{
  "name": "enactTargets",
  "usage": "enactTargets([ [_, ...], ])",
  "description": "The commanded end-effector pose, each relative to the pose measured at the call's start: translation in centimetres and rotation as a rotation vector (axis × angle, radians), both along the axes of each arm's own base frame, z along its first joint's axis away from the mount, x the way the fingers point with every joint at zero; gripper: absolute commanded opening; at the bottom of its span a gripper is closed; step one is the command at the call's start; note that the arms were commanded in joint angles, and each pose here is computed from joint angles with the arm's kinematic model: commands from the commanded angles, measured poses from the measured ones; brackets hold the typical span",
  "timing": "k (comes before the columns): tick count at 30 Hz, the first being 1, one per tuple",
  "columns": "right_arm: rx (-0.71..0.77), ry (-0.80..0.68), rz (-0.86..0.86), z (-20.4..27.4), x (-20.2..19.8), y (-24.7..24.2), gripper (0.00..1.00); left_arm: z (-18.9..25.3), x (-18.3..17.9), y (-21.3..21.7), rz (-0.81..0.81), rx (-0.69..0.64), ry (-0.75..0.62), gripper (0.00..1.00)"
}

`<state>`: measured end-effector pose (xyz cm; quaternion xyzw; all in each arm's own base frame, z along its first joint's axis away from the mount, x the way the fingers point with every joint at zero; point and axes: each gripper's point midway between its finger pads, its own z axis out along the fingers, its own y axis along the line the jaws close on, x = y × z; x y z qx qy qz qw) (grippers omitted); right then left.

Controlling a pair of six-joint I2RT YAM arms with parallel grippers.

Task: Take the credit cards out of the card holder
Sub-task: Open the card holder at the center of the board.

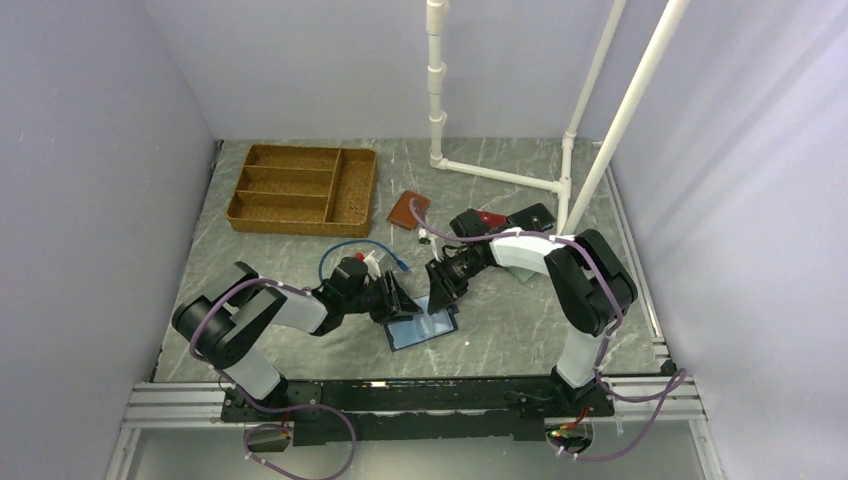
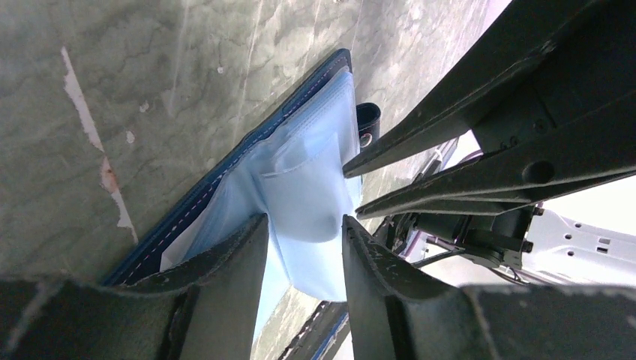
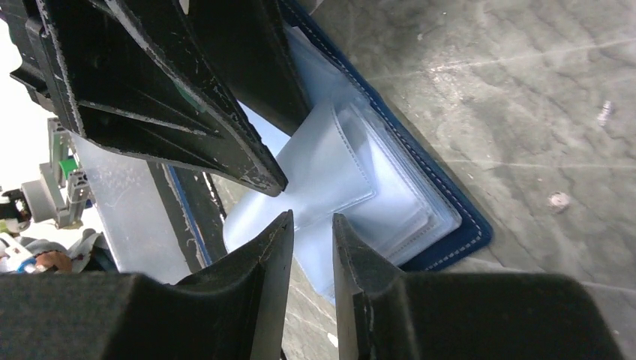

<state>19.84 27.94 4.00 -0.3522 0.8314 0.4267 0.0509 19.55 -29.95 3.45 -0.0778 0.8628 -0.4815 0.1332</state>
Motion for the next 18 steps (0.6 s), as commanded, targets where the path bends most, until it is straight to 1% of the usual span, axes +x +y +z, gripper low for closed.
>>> enactTargets([
  [1,0.047,0.044,0.015,0.2,-0.8,0.8,0.28,-0.2,-0.1,-0.3,-0.008,-0.016,-0.005,0.47],
  [6,0.083,0.09,0.037,0.4,-1.7,1.5,0.27,-0.2,0.0,-0.4,-0.007,-0.021,0.0,0.47],
  [8,0.112,0.093,0.073,0.9,-2.3,1.9,0.28,-0.4,0.0,-0.3,-0.002,-0.018,0.005,0.47],
  [10,0.147,0.1,0.118,1.7,-3.2,2.4,0.29,-0.5,0.0,-0.3,0.002,-0.015,0.008,0.44],
  [13,0.18,0.1,0.154,2.6,-3.6,2.7,0.31,-0.9,0.0,-0.1,0.008,-0.007,0.015,0.37],
  [16,0.164,0.072,0.154,2.6,-3.2,2.5,0.33,-1.1,-0.2,0.0,0.012,-0.001,0.024,0.25],
  [18,0.138,0.029,0.158,2.4,-2.4,1.9,0.35,-1.2,-0.2,0.1,0.013,0.003,0.023,0.19],
])
